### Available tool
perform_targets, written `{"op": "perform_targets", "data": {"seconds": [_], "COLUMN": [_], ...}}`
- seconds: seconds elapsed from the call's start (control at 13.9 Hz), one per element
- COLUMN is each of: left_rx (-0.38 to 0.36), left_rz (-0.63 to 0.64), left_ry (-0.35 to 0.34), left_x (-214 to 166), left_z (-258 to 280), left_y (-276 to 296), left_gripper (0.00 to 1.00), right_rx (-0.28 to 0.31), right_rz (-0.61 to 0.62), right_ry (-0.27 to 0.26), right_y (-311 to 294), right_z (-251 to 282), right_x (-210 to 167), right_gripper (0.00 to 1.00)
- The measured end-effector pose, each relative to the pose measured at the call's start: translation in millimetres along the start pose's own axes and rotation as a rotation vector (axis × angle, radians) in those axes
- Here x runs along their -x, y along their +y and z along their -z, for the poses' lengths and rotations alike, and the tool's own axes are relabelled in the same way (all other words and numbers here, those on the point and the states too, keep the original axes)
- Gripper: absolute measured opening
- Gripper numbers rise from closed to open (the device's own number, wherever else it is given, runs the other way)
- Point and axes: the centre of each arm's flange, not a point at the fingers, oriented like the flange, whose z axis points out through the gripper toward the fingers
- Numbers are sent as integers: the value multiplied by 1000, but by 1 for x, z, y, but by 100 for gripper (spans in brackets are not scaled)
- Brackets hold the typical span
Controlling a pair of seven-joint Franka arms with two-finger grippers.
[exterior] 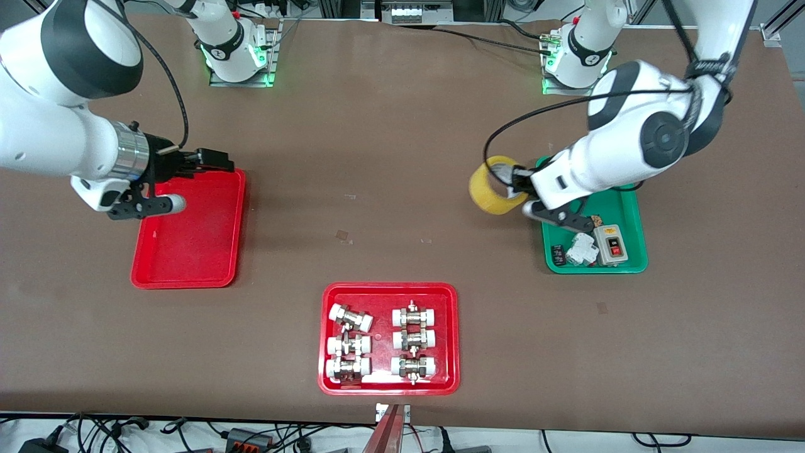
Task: Left arm passes tape to right arm into tray
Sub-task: 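Lift the tape with the left gripper while the right gripper advances, then carry the tape toward the right gripper, which reaches to meet it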
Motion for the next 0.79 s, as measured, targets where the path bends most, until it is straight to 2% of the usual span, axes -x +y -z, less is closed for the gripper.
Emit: {"op": "perform_targets", "data": {"seconds": [0.14, 0.29, 0.58, 0.79], "left_rx": [31, 50, 105, 248], "left_rz": [-18, 13, 83, 150], "left_ry": [31, 30, 25, -11], "left_x": [-20, -28, -42, -59], "left_z": [-21, -48, -90, -112], "left_y": [24, 42, 75, 120], "left_gripper": [22, 22, 22, 22], "right_rx": [-95, -178, -319, -372], "right_rz": [-11, -26, 52, 112], "right_ry": [-23, -30, -4, 11], "right_y": [-3, -5, -14, -21], "right_z": [-15, -29, -57, -87], "right_x": [-12, -26, -53, -72], "right_gripper": [100, 100, 100, 100]}}
